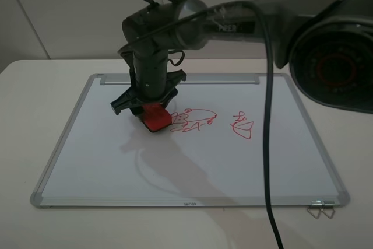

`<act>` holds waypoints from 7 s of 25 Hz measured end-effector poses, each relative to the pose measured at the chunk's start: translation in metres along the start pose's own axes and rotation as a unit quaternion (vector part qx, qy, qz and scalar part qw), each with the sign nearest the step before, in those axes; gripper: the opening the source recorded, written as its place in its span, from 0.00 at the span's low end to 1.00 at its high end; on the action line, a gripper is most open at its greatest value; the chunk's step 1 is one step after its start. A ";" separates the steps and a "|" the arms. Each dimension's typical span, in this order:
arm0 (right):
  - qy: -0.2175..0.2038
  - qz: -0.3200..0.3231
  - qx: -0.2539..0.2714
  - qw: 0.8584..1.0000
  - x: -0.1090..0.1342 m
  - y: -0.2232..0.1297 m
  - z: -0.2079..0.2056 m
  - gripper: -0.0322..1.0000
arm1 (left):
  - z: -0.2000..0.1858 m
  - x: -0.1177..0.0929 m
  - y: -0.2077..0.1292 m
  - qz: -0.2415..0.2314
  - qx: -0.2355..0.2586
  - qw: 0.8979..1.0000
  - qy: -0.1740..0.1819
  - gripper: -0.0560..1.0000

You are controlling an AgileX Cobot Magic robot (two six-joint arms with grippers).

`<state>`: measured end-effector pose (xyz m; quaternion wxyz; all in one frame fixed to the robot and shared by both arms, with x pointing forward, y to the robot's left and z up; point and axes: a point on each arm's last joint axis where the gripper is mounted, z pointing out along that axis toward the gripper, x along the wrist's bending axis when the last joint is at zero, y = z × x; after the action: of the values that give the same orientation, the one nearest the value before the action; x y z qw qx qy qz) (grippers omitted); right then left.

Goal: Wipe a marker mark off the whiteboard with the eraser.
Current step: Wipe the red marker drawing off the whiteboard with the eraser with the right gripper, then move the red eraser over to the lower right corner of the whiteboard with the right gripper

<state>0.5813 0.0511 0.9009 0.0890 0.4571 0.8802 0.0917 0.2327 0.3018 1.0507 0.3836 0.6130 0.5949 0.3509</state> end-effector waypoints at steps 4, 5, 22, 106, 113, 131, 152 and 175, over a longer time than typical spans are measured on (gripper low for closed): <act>-0.001 -0.005 0.006 1.000 0.000 -0.010 0.013 0.50 | 0.000 0.000 0.000 0.000 0.000 1.000 0.000 0.79; -0.001 -0.006 0.006 1.000 0.000 -0.011 0.014 0.50 | 0.000 0.000 0.000 0.000 0.000 1.000 0.000 0.79; 0.001 0.008 -0.014 1.000 -0.023 -0.025 0.025 0.50 | 0.000 0.000 0.000 0.000 0.000 1.000 0.000 0.79; -0.063 0.028 0.067 0.995 -0.095 -0.040 0.017 0.50 | 0.000 0.000 0.000 0.000 0.000 1.000 0.000 0.79; -0.072 0.056 0.068 0.994 -0.124 -0.041 0.019 0.50 | 0.000 0.000 0.000 0.000 0.000 1.000 0.000 0.79; -0.033 0.102 0.008 0.994 -0.122 -0.033 -0.060 0.50 | 0.000 0.000 0.000 0.000 0.000 1.000 0.000 0.79; -0.074 0.247 0.048 0.965 -0.186 -0.153 -0.087 0.50 | 0.000 0.000 0.000 0.000 0.000 1.000 0.000 0.79; -0.080 0.294 0.037 0.952 -0.166 -0.230 -0.054 0.50 | 0.000 0.000 0.000 0.000 0.000 1.000 0.000 0.79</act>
<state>0.4807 -0.2198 0.9092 0.1111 0.7044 0.6996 0.0449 0.2327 0.3018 1.0507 0.3836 0.6130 0.5949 0.3509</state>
